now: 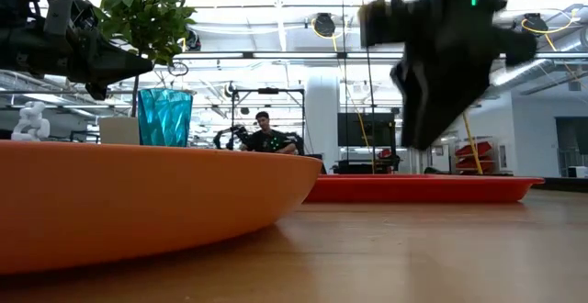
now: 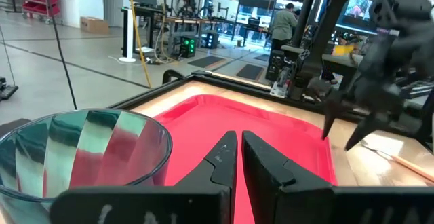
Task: Pick and place plate/cup/fork/spoon on tray
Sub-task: Prepare the red serving tray
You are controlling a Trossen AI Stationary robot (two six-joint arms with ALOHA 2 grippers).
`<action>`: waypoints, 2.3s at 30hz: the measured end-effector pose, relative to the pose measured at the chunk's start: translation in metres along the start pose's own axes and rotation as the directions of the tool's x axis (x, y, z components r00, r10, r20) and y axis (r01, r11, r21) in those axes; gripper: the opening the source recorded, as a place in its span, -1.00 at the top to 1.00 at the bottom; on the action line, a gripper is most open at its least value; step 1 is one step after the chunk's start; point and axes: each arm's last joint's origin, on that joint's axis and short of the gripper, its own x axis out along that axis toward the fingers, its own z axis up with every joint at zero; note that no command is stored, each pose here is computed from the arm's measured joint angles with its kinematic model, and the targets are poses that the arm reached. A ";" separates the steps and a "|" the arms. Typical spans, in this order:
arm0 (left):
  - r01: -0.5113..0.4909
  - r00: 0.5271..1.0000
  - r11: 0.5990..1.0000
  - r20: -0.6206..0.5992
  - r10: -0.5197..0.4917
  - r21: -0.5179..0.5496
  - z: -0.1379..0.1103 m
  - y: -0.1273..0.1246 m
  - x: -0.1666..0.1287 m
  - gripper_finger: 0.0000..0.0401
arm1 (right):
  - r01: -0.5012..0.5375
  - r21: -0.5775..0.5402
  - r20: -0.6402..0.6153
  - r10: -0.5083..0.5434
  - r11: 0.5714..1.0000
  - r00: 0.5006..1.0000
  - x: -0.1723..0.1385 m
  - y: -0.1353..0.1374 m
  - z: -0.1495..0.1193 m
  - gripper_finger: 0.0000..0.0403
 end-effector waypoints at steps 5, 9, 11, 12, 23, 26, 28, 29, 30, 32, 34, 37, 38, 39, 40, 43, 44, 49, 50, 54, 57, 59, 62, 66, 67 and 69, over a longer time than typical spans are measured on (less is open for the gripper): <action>0.000 1.000 1.000 0.000 0.000 0.000 0.000 0.000 0.000 0.87 | 0.043 0.056 0.158 -0.051 0.997 0.986 -0.031 -0.009 0.005 0.09; 0.000 1.000 1.000 0.000 0.000 0.001 0.000 0.000 0.000 0.87 | 0.154 0.085 0.189 -0.168 0.984 0.968 -0.032 -0.025 0.010 0.18; 0.000 1.000 1.000 0.000 0.000 -0.001 0.000 0.000 0.000 0.87 | 0.171 0.084 0.174 -0.183 0.982 0.968 -0.022 -0.035 0.015 0.29; 0.000 1.000 1.000 0.000 0.000 -0.001 0.000 0.000 0.000 0.87 | 0.168 0.071 0.164 -0.178 0.983 0.970 -0.014 -0.040 0.017 0.37; 0.000 1.000 1.000 0.000 0.000 0.000 0.000 0.000 0.000 0.87 | 0.086 0.033 0.220 -0.091 0.996 0.971 0.048 -0.109 0.049 0.99; -0.001 1.000 1.000 -0.005 0.001 0.005 0.000 0.000 0.000 0.87 | 0.030 0.057 0.218 -0.042 0.998 0.975 0.050 -0.131 0.051 1.00; -0.001 1.000 1.000 -0.007 0.001 0.005 -0.001 0.000 0.000 0.87 | -0.008 0.069 0.218 -0.008 0.998 0.976 0.054 -0.142 0.053 1.00; -0.002 1.000 1.000 -0.012 0.002 0.007 -0.001 0.000 0.001 0.87 | -0.006 0.071 0.211 -0.009 0.997 0.977 0.057 -0.146 0.053 1.00; -0.002 1.000 1.000 -0.016 0.002 0.008 -0.001 0.000 0.001 0.87 | 0.000 0.066 0.195 -0.013 0.998 0.981 0.061 -0.148 0.052 1.00; -0.003 1.000 1.000 -0.020 0.003 0.009 -0.002 0.000 0.001 0.87 | 0.003 0.054 0.184 -0.013 0.999 0.983 0.070 -0.150 0.052 1.00; -0.005 1.000 1.000 -0.027 0.005 0.012 -0.002 0.000 0.002 0.87 | 0.004 0.047 0.200 -0.013 0.999 0.980 0.079 -0.150 0.055 1.00; -0.006 0.999 1.000 -0.032 0.006 0.012 -0.003 0.000 0.002 0.87 | 0.004 0.047 0.192 -0.013 0.999 0.981 0.093 -0.149 0.055 1.00; -0.006 0.999 1.000 -0.032 0.007 0.012 -0.003 0.000 0.002 0.87 | 0.003 0.047 0.182 -0.011 0.999 0.983 0.098 -0.148 0.054 1.00; -0.006 0.999 1.000 -0.032 0.007 0.010 -0.003 0.000 0.002 0.87 | 0.003 0.046 0.182 -0.011 0.999 0.983 0.102 -0.147 0.055 1.00; -0.006 0.999 1.000 -0.031 0.006 0.009 -0.003 0.000 0.002 0.87 | 0.002 0.047 0.178 -0.010 0.999 0.984 0.104 -0.147 0.055 1.00; -0.007 0.999 1.000 -0.034 0.007 0.007 -0.003 0.000 0.002 0.87 | -0.031 0.048 0.164 0.023 0.998 0.986 0.112 -0.141 0.054 1.00; -0.007 0.999 1.000 -0.036 0.008 0.007 -0.003 0.000 0.002 0.87 | -0.037 0.047 0.158 0.029 0.998 0.987 0.114 -0.139 0.053 1.00; -0.007 0.999 1.000 -0.036 0.007 0.003 -0.003 0.000 0.002 0.87 | -0.070 0.026 0.158 0.065 0.997 0.985 0.114 -0.122 0.053 1.00; -0.007 0.999 1.000 -0.037 0.007 0.003 -0.003 0.000 0.002 0.87 | -0.079 0.025 0.160 0.074 0.997 0.984 0.114 -0.119 0.054 1.00; -0.007 0.999 1.000 -0.036 0.007 0.003 -0.003 0.000 0.002 0.87 | -0.093 0.011 0.154 0.090 0.996 0.984 0.112 -0.107 0.053 1.00; -0.007 0.999 1.000 -0.037 0.007 0.002 -0.003 0.000 0.002 0.87 | -0.099 0.005 0.148 0.097 0.995 0.984 0.111 -0.100 0.052 1.00; -0.007 0.999 1.000 -0.037 0.007 -0.002 -0.003 0.000 0.002 0.87 | -0.102 -0.004 0.141 0.102 0.995 0.985 0.111 -0.096 0.052 1.00; -0.007 0.999 1.000 -0.037 0.007 -0.009 -0.003 0.000 0.002 0.87 | -0.103 -0.014 0.116 0.104 0.995 0.988 0.111 -0.093 0.049 1.00; -0.008 0.999 1.000 -0.037 0.007 -0.011 -0.003 0.000 0.002 0.87 | -0.089 -0.023 0.052 0.090 0.996 0.995 0.112 -0.093 0.043 1.00; -0.008 0.999 1.000 -0.037 0.007 -0.011 -0.003 0.000 0.002 0.87 | -0.085 -0.025 0.037 0.086 0.996 0.996 0.112 -0.093 0.041 1.00; -0.008 0.999 1.000 -0.037 0.007 -0.010 -0.003 0.000 0.002 0.87 | -0.081 -0.035 0.014 0.081 0.996 0.997 0.112 -0.093 0.039 1.00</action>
